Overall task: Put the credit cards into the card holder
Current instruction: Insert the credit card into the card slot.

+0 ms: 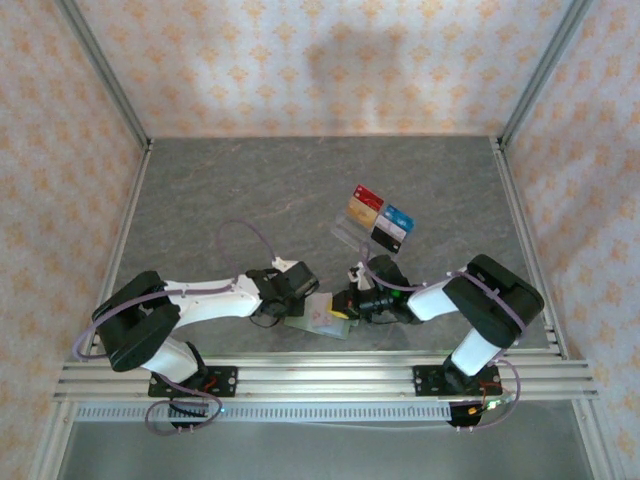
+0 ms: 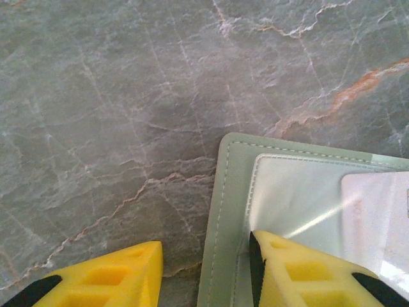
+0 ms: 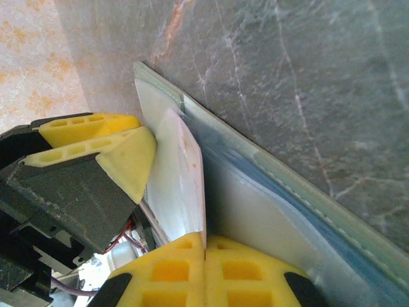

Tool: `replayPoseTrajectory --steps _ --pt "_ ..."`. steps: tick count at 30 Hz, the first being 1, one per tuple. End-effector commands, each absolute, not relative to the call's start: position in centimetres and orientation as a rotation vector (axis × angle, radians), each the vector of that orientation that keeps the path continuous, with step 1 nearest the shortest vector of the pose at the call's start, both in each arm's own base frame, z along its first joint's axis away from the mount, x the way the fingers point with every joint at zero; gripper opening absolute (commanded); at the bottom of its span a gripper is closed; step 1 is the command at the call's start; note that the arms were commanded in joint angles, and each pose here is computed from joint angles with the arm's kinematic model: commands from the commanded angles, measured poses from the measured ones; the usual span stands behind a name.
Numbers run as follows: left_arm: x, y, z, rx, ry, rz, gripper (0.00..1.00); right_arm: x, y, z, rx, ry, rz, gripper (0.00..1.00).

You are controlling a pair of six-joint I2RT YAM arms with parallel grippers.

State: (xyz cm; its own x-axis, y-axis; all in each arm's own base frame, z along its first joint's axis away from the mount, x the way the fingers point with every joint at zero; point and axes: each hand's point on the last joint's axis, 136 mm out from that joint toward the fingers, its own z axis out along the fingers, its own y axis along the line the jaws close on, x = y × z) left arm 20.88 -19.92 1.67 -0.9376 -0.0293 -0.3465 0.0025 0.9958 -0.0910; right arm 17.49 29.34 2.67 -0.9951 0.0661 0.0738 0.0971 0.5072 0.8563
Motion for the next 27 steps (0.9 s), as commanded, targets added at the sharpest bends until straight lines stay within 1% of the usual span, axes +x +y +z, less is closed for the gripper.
replayPoseTrajectory --steps 1,9,20,27 --pt "18.7 -17.0 0.5 -0.014 2.843 0.020 0.40 18.1 25.9 -2.5 -0.332 -2.865 -1.196 0.00" --pt "17.5 -16.6 -0.1 0.038 2.882 0.019 0.40 18.5 26.1 -2.2 -0.279 -2.893 -1.205 0.00" --pt "17.4 -16.7 -0.7 0.044 2.894 0.019 0.40 19.6 27.3 -0.8 -0.064 -2.937 -1.161 0.00" --pt "17.6 -16.5 -0.5 0.033 2.890 0.040 0.40 21.2 29.1 0.2 0.056 -2.909 -1.212 0.00"
